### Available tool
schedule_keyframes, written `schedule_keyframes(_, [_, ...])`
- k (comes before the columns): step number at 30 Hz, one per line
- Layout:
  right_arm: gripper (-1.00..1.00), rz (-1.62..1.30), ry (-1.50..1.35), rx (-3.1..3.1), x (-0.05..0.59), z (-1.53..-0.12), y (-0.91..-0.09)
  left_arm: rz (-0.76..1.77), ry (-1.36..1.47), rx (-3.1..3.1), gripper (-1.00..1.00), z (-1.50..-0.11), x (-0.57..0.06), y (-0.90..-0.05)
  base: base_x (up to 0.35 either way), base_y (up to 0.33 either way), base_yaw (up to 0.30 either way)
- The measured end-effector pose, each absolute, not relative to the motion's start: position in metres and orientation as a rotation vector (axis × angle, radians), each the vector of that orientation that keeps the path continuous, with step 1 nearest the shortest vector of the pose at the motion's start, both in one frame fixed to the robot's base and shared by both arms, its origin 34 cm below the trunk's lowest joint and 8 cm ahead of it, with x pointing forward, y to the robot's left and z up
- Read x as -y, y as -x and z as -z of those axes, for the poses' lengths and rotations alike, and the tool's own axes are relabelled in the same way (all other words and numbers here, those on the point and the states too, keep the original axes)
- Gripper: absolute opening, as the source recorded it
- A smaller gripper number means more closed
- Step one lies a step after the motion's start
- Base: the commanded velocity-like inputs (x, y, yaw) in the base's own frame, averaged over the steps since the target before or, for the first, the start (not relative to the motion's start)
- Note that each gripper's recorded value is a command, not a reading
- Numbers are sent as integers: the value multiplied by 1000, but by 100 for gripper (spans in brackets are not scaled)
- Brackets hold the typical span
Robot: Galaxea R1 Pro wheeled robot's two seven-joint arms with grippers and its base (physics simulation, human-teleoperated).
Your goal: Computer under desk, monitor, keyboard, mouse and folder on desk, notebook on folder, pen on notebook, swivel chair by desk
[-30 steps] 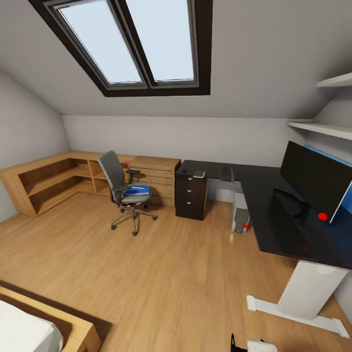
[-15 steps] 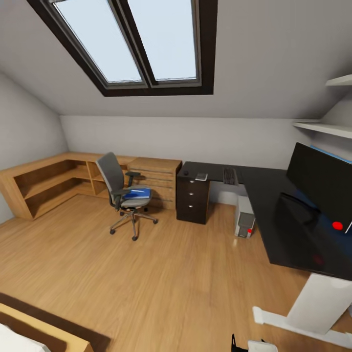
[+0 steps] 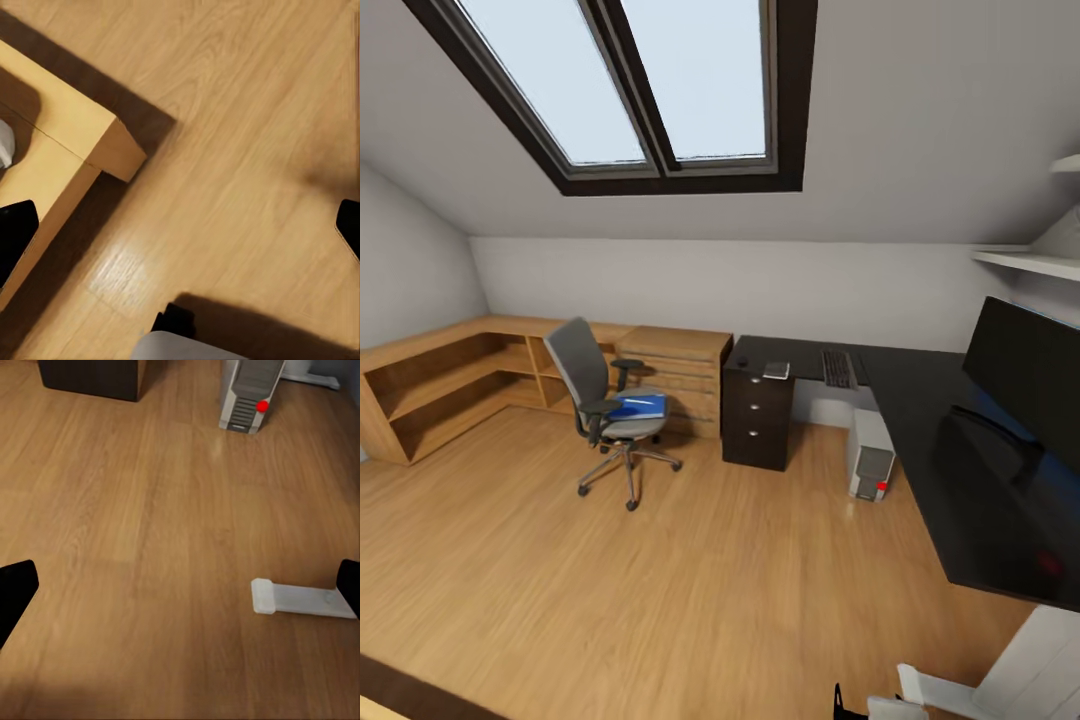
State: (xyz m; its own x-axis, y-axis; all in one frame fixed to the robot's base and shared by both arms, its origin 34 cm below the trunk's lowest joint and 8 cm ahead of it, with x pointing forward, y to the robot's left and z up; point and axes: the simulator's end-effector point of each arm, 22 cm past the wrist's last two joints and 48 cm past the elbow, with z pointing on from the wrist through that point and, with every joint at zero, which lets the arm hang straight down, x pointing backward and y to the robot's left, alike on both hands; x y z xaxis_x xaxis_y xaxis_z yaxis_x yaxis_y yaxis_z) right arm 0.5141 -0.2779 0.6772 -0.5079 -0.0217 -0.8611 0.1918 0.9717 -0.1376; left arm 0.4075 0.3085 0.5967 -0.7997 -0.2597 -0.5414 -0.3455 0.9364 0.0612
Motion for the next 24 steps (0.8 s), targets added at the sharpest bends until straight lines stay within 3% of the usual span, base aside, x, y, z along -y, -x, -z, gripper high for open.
schedule_keyframes(16, [100, 259, -114, -2088, 276, -678, -514, -211, 430, -2545, 100, -596, -308, -407, 332, 138, -257])
schedule_keyframes(24, [100, 258, -115, -2087, 276, -678, -515, -210, 429, -2546, 100, -596, -307, -407, 333, 43, -244])
